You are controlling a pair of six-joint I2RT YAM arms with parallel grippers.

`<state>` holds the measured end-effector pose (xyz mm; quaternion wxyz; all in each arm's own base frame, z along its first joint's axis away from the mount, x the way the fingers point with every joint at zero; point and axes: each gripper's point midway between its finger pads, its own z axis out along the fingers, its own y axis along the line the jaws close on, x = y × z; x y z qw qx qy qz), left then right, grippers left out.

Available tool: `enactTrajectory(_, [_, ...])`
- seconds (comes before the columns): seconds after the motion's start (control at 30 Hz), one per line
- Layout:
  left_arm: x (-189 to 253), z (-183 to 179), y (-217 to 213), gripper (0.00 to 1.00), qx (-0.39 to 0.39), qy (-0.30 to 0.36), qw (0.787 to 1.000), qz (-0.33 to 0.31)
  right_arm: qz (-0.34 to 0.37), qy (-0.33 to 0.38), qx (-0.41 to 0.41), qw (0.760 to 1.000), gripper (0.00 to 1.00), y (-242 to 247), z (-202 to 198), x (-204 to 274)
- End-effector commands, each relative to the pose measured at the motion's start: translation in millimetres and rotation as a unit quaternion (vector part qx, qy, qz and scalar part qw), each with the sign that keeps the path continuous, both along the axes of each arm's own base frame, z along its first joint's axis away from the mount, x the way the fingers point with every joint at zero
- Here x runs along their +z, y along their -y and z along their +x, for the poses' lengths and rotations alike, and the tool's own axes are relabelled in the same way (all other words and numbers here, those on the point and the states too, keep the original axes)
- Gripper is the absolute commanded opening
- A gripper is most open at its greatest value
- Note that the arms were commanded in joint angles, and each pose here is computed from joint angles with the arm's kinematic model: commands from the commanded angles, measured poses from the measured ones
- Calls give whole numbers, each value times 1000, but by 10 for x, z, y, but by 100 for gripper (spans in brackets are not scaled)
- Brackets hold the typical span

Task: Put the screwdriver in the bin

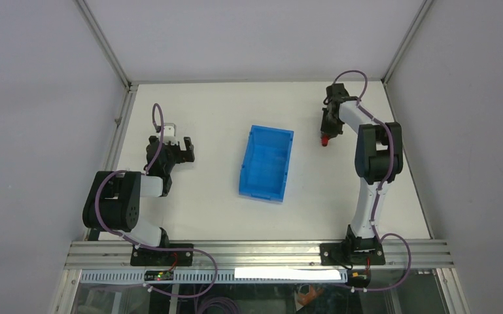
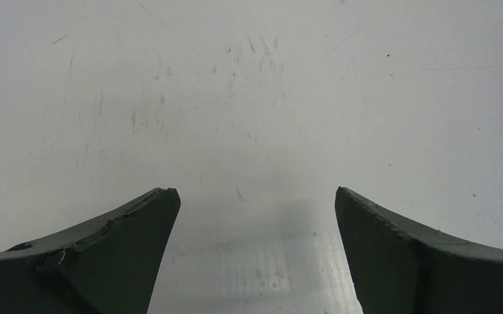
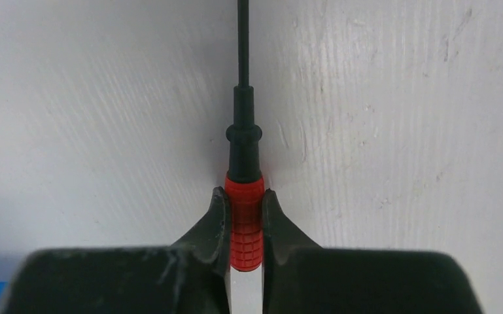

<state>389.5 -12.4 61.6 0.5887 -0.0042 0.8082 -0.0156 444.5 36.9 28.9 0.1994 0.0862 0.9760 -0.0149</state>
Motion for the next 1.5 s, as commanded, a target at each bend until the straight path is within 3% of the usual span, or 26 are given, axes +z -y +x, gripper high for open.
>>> enactTrajectory(0.0, [169,40,40,99,-3,28,1000,-11,-11,43,-13,999,0,72,-58,623])
enactTrajectory(0.2, [168,40,41,99,-3,28,1000,-11,-32,67,-30,997,0,145,-492,1202])
enactTrajectory(0.37, [169,40,38,99,-3,28,1000,-11,-26,103,-27,994,0,-94,-843,1674])
enactTrajectory(0.53, [172,41,43,99,-4,28,1000,-11,-51,153,24,987,2,-657,-1088,2151])
enactTrajectory(0.77, [171,42,42,99,-3,28,1000,-11,-24,219,115,969,2,-1690,-1248,2479])
enactTrajectory(1.0, [169,40,39,99,-3,28,1000,-11,-16,219,133,967,0,-2317,-1341,2035])
enactTrajectory(1.33, [170,40,42,99,-3,28,1000,-11,5,142,116,983,1,-2534,-1551,957])
enactTrajectory(1.47, [169,40,38,99,-3,28,1000,-11,-5,116,113,987,13,-2559,-1575,701])
